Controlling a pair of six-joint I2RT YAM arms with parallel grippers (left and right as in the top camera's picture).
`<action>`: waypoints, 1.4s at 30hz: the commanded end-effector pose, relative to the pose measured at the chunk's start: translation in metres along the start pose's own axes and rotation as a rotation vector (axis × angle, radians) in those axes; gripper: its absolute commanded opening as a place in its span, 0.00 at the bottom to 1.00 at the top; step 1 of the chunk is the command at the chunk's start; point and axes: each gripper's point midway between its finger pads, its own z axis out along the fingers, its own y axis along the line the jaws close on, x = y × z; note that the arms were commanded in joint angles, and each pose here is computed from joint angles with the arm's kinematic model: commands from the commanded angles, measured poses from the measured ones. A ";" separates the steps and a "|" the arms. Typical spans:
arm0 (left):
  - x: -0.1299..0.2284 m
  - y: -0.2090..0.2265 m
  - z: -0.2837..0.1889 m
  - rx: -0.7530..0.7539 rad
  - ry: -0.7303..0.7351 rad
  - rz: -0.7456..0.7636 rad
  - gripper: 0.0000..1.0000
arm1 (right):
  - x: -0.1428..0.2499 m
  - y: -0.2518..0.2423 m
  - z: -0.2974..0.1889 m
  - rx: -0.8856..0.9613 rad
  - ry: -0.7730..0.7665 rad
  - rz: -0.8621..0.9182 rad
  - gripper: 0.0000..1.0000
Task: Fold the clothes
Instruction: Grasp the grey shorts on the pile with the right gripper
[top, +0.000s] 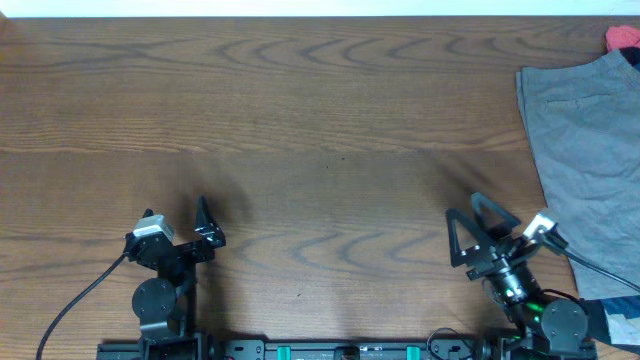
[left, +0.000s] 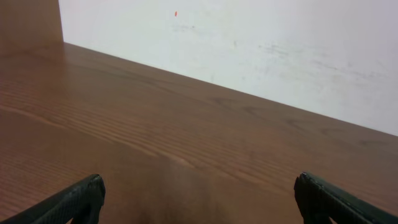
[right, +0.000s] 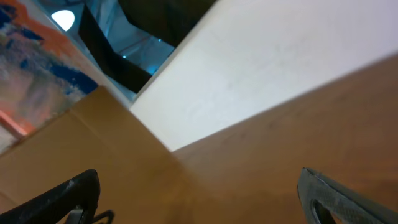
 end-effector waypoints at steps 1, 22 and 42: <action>0.015 0.007 0.001 -0.025 0.044 0.013 0.98 | -0.041 0.027 0.003 0.015 -0.086 -0.178 0.99; 0.015 0.007 0.001 -0.025 0.044 0.013 0.98 | -0.157 -0.184 0.111 1.205 0.540 -0.515 0.99; 0.015 0.007 0.001 -0.025 0.044 0.013 0.98 | -0.083 -0.379 0.111 1.497 0.935 -0.771 0.98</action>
